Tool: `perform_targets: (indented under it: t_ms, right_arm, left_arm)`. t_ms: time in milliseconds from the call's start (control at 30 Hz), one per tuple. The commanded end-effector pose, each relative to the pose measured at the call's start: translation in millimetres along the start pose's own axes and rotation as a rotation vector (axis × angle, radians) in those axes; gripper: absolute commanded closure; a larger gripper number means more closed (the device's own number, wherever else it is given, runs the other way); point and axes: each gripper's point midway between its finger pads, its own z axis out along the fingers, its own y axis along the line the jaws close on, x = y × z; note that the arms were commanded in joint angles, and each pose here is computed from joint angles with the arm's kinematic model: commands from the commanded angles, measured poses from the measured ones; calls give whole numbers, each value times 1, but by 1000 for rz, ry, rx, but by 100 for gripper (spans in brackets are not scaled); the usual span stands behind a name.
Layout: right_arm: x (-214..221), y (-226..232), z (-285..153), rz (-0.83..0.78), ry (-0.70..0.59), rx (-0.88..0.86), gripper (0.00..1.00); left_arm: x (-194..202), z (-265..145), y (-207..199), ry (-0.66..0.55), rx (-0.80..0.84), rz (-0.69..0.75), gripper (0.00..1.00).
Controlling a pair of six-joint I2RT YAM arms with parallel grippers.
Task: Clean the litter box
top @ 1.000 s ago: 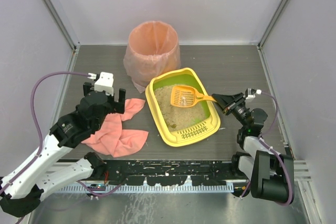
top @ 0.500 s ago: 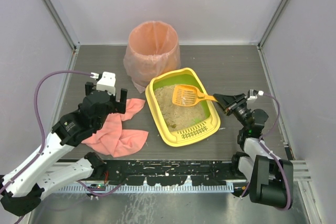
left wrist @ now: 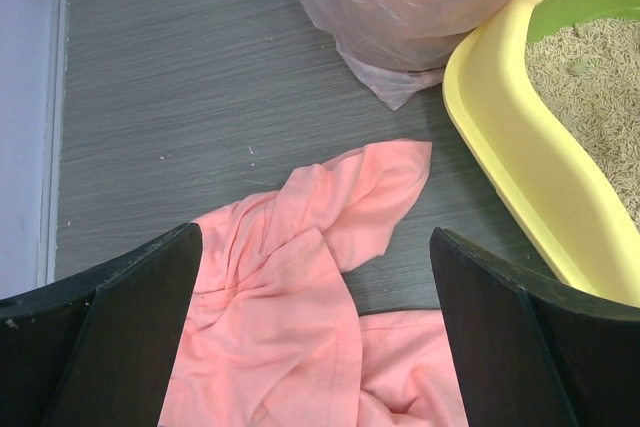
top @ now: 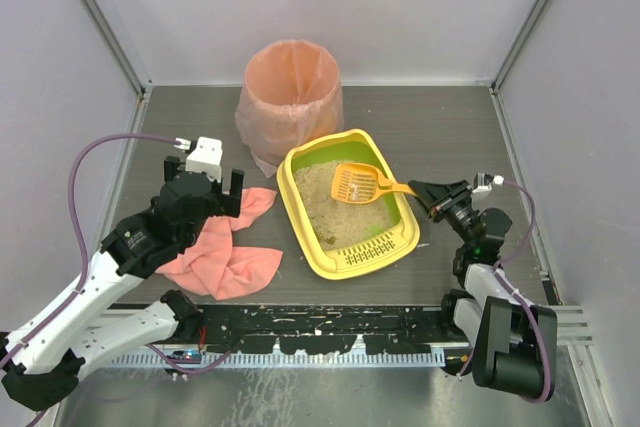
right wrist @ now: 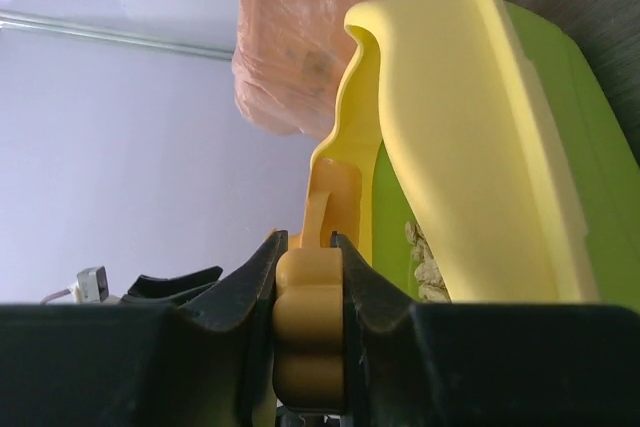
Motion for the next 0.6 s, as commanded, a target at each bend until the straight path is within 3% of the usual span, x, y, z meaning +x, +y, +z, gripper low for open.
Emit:
perform_targets:
  t_ms: [0,100,233,300,433,567]
  right_arm:
    - [9,26,8,-111,59,-77,99]
    - [-12,14,0,-52,-56,-37,99]
    - [5,29,11,-126,56,-65,99]
    - [-4,29,7,-103,3,-63,99]
    - [4,40,14,-148,51,-76,99]
    - [-6,58,17,-206,17,-83,99]
  left_arm:
    - [-4,-1,1,-15,-1,-20,1]
    - [-6,0,3,-17,-16,-17,2]
    - [-4,0,1,-8,-5,-19,2]
    - [-5,0,1,-6,-10,-23,2]
    - [-11,-9,-2,16,8,-118,2]
    - [-23,-18,-10,-16,72,-212,2]
